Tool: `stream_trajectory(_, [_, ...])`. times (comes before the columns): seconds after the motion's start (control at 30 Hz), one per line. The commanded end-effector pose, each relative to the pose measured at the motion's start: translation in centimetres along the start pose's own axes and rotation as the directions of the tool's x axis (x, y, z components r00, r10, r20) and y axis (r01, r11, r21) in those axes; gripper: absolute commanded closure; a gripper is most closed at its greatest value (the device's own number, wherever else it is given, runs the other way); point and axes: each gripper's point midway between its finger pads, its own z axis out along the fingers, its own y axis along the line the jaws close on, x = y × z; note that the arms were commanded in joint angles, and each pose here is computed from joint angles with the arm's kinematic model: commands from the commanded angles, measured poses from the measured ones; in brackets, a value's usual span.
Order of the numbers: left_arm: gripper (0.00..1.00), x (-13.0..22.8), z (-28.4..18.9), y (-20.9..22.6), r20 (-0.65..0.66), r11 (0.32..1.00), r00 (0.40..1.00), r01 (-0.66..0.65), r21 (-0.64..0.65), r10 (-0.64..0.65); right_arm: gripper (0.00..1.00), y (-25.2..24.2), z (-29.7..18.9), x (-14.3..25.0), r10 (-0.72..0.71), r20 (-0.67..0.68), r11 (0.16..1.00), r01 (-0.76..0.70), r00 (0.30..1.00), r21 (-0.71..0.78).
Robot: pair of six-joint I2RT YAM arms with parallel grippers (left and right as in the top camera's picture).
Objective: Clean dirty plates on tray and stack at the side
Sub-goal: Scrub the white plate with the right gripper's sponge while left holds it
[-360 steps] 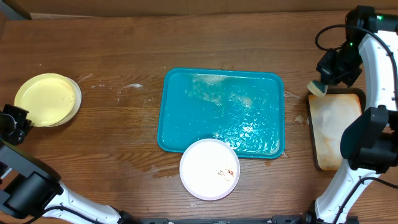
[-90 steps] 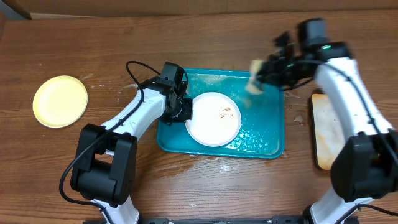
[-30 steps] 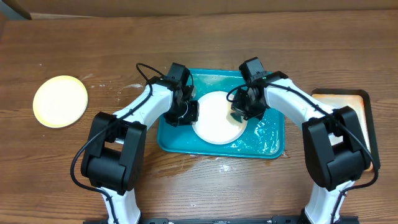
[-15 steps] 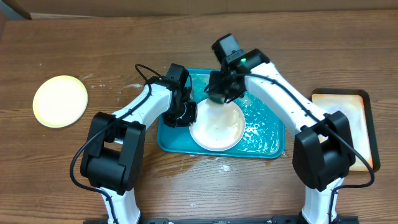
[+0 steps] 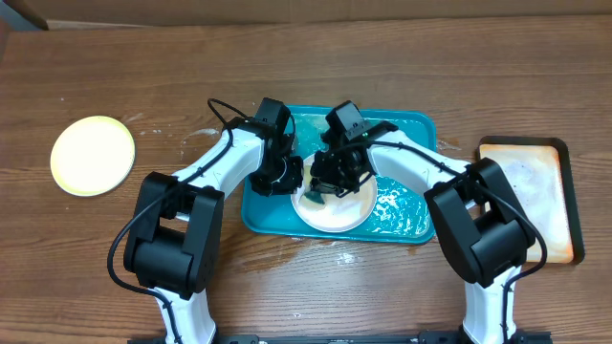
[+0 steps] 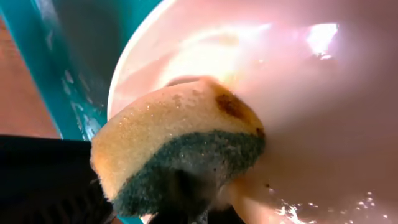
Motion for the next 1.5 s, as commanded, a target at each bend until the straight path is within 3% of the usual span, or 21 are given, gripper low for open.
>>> stream_trajectory(0.0, [0.96,1.6,2.4,3.5,-0.056,0.989,0.996,0.061,-0.133,-0.069,0.96,-1.9,0.7,1.6,0.031,-0.043,0.999,-0.029,0.999,0.046])
stream_trajectory(0.13, [0.96,1.6,2.4,3.5,-0.054,0.988,0.995,0.08,-0.135,-0.088,0.96,-5.4,-0.3,0.8,0.068,0.024,0.971,-0.071,0.997,0.229])
stream_trajectory(0.4, [0.96,1.5,2.2,4.1,-0.054,0.985,0.992,0.105,-0.136,-0.113,0.96,-10.0,-6.5,-2.3,0.0,0.14,0.82,-0.081,0.99,0.567])
stream_trajectory(0.77, [0.96,1.4,2.1,4.6,-0.054,0.983,0.99,0.12,-0.136,-0.129,0.96,-11.0,-9.8,-4.0,-0.081,0.196,0.715,-0.08,0.977,0.694])
stream_trajectory(0.97, [0.96,1.4,2.1,4.6,-0.054,0.983,0.99,0.121,-0.137,-0.129,0.96,-8.7,-14.5,-6.0,-0.137,0.261,0.66,-0.108,0.956,0.743])
stream_trajectory(1.17, [0.96,1.4,2.1,4.6,-0.049,0.981,0.988,0.137,-0.137,-0.145,0.96,-4.7,-18.1,-7.4,-0.164,0.323,0.707,-0.117,0.932,0.698])
stream_trajectory(1.37, [0.96,1.0,2.1,4.4,-0.032,0.978,0.985,0.162,-0.131,-0.167,0.96,-0.3,-13.4,-4.3,-0.082,0.174,0.881,-0.01,0.981,0.473])
stream_trajectory(1.47, [0.96,0.8,2.2,4.4,-0.025,0.978,0.985,0.163,-0.128,-0.168,0.96,0.7,-10.7,-3.0,-0.064,0.135,0.908,0.001,0.989,0.419])
